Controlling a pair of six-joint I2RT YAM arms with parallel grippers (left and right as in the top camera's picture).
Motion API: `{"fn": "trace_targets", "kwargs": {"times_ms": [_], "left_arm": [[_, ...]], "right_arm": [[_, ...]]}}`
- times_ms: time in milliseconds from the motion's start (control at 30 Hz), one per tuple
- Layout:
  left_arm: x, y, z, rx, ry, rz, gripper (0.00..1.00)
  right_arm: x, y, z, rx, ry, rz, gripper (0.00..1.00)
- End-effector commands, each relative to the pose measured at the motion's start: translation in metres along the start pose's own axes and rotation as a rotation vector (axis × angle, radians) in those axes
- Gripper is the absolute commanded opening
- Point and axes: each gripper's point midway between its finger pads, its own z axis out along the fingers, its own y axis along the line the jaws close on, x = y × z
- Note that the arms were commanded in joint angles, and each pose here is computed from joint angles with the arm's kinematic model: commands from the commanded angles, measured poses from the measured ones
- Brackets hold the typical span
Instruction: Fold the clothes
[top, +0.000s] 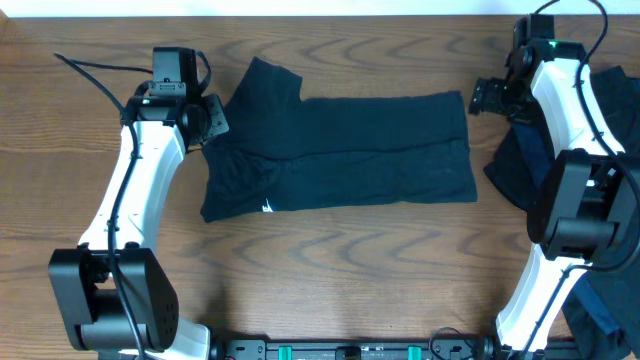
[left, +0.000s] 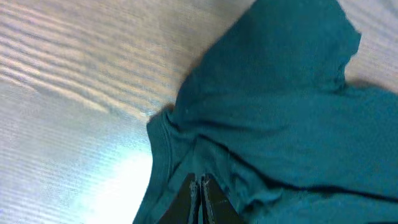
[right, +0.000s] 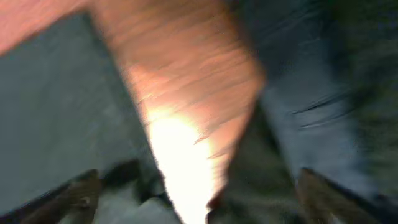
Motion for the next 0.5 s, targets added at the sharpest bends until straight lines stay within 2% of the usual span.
{"fn": "trace_targets", "kwargs": {"times_ms": [0,33,167,467], "left_arm": [[0.002,0.0,-0.004,0.01,0.011,-0.021,0.06],[0.003,0.0,-0.004,0.009,0.013,-0.021,0.06],[0.003,0.0,-0.004,0.009,0.013,-0.021,0.06],[0.002,0.0,-0.003,0.009,0.012,-0.021,0.06]], "right_arm": [[0.017,0.04,-0.015,-0.253,0.071,-0.053,0.04],[0.026,0.044,-0.017,-0.272,0.109,-0.048,0.01],[0.057,0.055,-0.021,-0.282,0.226,-0.057,0.01],[0.127,0.063,0.005,-0.122,0.427,-0.031,0.01]]}}
